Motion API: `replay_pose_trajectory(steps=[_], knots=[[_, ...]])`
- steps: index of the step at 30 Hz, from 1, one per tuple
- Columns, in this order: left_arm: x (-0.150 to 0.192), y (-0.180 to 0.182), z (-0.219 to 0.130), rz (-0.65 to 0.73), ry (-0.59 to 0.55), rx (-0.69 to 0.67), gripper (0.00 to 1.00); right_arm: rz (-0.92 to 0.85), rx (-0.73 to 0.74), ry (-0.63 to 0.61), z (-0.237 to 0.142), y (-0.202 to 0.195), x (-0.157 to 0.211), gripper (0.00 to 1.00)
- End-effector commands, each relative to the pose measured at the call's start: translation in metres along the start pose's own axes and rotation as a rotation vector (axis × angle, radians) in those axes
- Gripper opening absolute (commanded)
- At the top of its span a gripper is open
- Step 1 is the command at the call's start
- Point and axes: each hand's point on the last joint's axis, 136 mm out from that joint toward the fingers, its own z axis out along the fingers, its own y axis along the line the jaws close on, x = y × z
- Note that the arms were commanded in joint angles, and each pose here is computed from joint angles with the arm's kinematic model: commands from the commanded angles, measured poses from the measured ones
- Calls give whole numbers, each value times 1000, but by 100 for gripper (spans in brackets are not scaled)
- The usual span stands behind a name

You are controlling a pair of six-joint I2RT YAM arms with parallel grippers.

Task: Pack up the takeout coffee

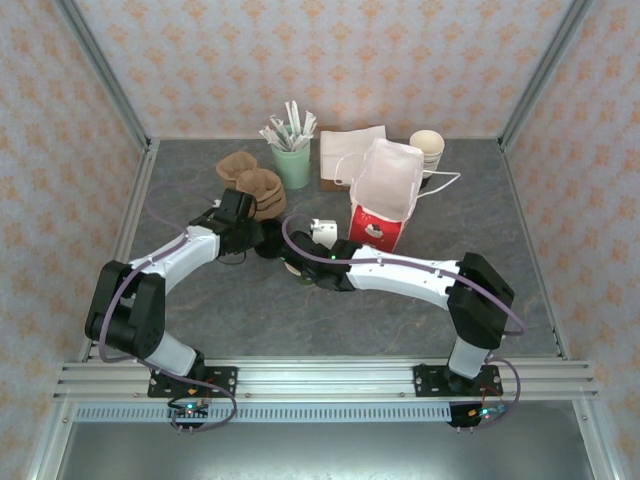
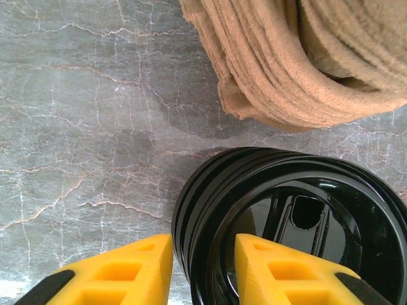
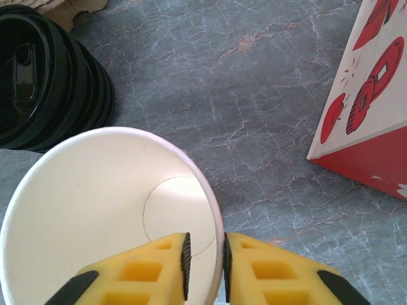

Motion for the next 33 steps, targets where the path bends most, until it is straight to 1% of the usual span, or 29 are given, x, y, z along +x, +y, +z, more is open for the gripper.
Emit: replay_pose_trajectory(steps=[1, 3, 7, 12, 14, 17, 25, 33], knots=[[-5, -6, -1, 16, -15, 1, 27, 4, 25, -21, -6, -4, -9, 30], [-5, -6, 0, 18, -13, 1, 25, 5, 35, -31, -10, -7, -13, 35], [-5, -6, 1, 21, -9, -2, 24, 4, 39, -45, -18, -9, -20, 40], [-3, -6, 3, 22, -3, 0, 24, 8, 24, -68, -33, -11, -31, 43], [-3, -5, 4, 21, -2, -4, 25, 12, 15, -74, -38, -11, -33, 44], [-2, -5, 5, 20, -1, -3, 24, 19, -6, -84, -46, -11, -38, 44], [-4, -7, 1, 24, -4, 4, 17, 48, -79, -94, -63, -5, -46, 44], [-9, -12, -21, 42, -25, 14, 15, 99, -202, -64, -76, 5, -56, 44]])
